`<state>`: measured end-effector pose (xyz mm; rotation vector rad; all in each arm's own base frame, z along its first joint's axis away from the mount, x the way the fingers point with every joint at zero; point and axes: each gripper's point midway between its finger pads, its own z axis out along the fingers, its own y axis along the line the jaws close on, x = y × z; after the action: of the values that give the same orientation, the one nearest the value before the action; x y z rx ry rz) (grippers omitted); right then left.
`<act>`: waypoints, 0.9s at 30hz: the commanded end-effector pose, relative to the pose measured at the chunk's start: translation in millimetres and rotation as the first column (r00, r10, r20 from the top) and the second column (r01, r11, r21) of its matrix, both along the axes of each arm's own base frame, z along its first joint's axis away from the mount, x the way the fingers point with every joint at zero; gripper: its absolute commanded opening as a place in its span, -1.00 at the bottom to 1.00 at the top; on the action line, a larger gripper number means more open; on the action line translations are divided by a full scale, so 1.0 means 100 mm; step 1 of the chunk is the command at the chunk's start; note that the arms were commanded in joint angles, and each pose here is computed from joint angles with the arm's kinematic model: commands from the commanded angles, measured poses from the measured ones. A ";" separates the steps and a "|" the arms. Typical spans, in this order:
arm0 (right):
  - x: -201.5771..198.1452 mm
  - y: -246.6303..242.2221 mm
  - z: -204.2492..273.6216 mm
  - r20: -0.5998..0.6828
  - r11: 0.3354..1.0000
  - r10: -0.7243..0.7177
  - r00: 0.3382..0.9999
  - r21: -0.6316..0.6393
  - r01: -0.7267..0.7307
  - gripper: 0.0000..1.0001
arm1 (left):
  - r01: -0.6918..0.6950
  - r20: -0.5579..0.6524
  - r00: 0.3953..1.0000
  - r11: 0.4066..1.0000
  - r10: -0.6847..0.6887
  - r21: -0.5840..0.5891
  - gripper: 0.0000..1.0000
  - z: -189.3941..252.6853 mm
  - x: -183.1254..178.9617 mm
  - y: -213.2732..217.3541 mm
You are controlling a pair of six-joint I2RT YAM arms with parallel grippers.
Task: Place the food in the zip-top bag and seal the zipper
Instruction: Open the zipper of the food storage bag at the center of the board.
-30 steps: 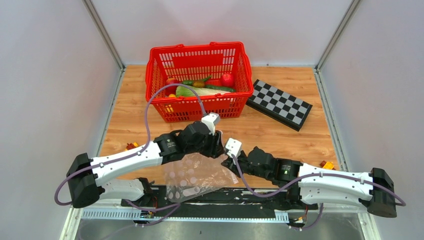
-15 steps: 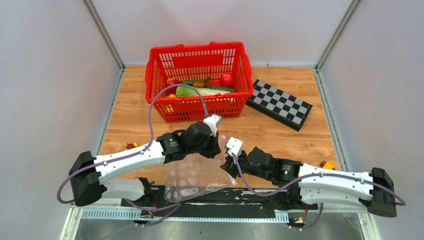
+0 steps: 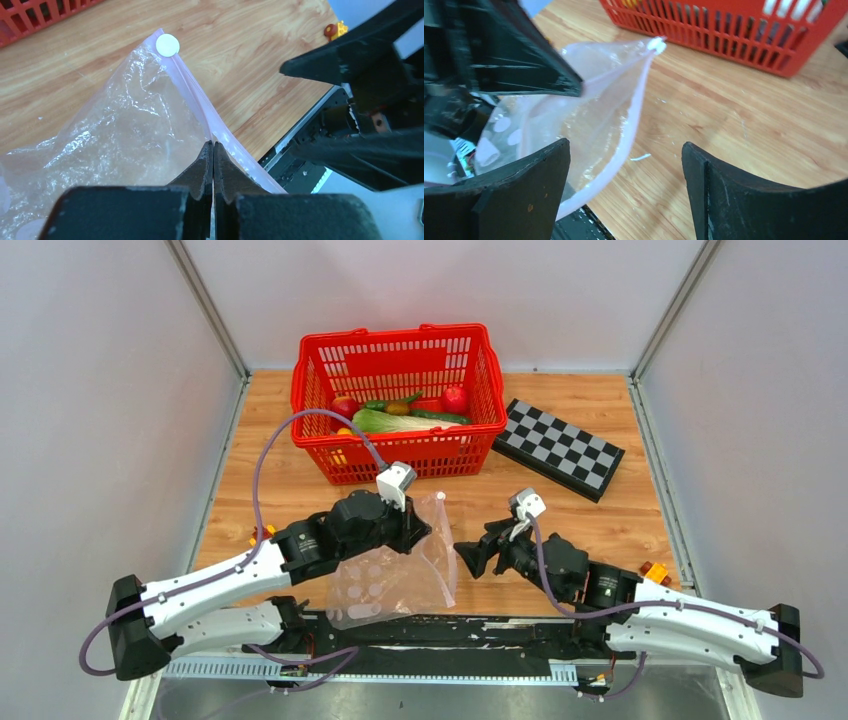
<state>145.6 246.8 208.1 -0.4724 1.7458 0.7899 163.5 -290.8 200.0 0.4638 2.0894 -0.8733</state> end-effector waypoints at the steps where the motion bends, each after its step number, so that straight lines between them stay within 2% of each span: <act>1: 0.15 -0.11 -0.10 -0.146 0.992 -0.121 0.982 0.015 0.125 0.64 | 0.032 0.095 0.995 0.996 -0.023 -0.088 -1.00 0.27 0.02 -0.05; 3: 0.19 -0.09 -0.21 -0.219 0.990 -0.130 0.967 0.026 0.139 0.62 | 0.037 0.113 0.993 0.994 -0.026 -0.100 -1.00 0.32 0.01 -0.04; 6: 0.13 0.11 -0.24 -0.294 0.993 0.001 0.956 0.113 0.033 0.54 | 0.042 0.133 0.991 0.994 -0.028 -0.100 -1.00 0.38 0.01 -0.03; 10: 0.09 0.29 -0.15 -0.294 0.985 0.095 0.951 0.165 -0.047 0.50 | 0.048 0.130 0.991 0.995 -0.036 -0.092 -1.00 0.37 0.00 -0.02; 16: 0.14 0.43 -0.17 -0.293 0.988 0.115 0.949 0.134 -0.079 0.37 | 0.053 0.128 0.991 0.993 -0.039 -0.109 -1.00 0.38 -0.02 -0.02; 19: 0.19 0.45 -0.29 -0.328 0.992 0.078 0.942 0.116 -0.042 0.09 | 0.061 0.135 0.990 0.990 -0.044 -0.125 -1.00 0.43 -0.03 -0.03; 21: 0.19 0.50 -0.27 -0.323 0.988 0.099 0.941 0.145 -0.054 -0.02 | 0.071 0.137 0.989 0.989 -0.053 -0.127 -1.00 0.45 -0.05 -0.02; 24: 0.11 0.63 -0.10 -0.283 0.966 0.191 0.940 0.223 -0.129 -0.79 | 0.060 0.133 0.990 0.991 -0.044 -0.122 -1.00 0.43 -0.05 0.00; 25: 0.12 0.63 -0.07 -0.274 0.966 0.191 0.942 0.223 -0.131 -0.95 | 0.050 0.130 0.991 0.992 -0.035 -0.113 -0.96 0.42 -0.03 0.02; 27: 0.16 0.61 -0.03 -0.264 0.971 0.171 0.949 0.207 -0.118 -1.00 | 0.023 0.119 0.993 0.996 -0.013 -0.081 -0.54 0.37 -0.01 0.07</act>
<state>156.4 295.8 163.7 -0.3813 2.0151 1.0787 159.6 -288.2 228.4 0.4945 1.9548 -0.9422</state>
